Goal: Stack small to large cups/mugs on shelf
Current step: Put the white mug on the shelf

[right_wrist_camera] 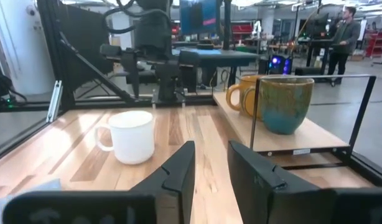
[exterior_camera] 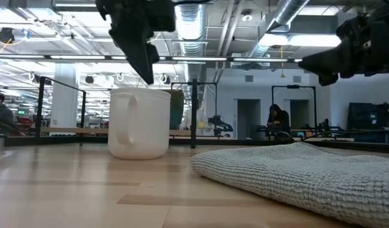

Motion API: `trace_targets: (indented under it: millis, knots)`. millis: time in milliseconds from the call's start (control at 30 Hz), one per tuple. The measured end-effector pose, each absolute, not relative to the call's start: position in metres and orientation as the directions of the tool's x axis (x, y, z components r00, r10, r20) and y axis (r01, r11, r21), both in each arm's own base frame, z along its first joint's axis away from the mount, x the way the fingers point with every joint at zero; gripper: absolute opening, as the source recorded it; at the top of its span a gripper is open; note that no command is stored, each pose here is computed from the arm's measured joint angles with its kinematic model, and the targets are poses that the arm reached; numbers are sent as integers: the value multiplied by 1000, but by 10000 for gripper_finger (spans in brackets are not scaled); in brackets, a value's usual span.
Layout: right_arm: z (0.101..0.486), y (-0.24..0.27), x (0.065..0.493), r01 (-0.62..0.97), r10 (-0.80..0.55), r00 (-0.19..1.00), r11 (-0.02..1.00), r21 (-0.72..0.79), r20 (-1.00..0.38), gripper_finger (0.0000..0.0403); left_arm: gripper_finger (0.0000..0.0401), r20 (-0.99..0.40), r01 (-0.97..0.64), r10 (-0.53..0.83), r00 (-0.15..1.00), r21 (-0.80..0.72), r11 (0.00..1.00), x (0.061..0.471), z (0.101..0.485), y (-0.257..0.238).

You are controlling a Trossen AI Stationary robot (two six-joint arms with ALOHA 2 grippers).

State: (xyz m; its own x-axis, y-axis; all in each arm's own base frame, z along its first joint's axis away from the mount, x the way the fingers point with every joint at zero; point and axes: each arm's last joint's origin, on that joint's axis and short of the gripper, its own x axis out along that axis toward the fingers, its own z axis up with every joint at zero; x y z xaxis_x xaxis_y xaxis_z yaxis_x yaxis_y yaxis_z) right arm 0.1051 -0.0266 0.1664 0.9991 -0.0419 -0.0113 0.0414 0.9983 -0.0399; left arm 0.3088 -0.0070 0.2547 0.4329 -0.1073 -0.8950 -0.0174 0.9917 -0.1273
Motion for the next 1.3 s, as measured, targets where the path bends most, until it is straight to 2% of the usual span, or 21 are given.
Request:
trace_targets:
  millis: [367, 733, 1133, 1300]
  knots:
    - [163, -27, 105, 40, -41, 998, 999, -28, -50, 118, 190, -935, 14, -152, 320, -156, 988, 328, 225, -9]
    - [161, -26, 105, 40, -41, 997, 999, -26, -61, 118, 186, -940, -33, -133, 315, -151, 988, 328, 221, -7]
    - [160, -26, 105, 39, -41, 997, 999, -31, -72, 118, 133, -947, -74, -100, 305, -128, 989, 325, 212, -6]
    - [160, -26, 105, 39, -41, 996, 999, -29, -77, 118, 110, -955, -71, -142, 259, -166, 984, 329, 199, -7]
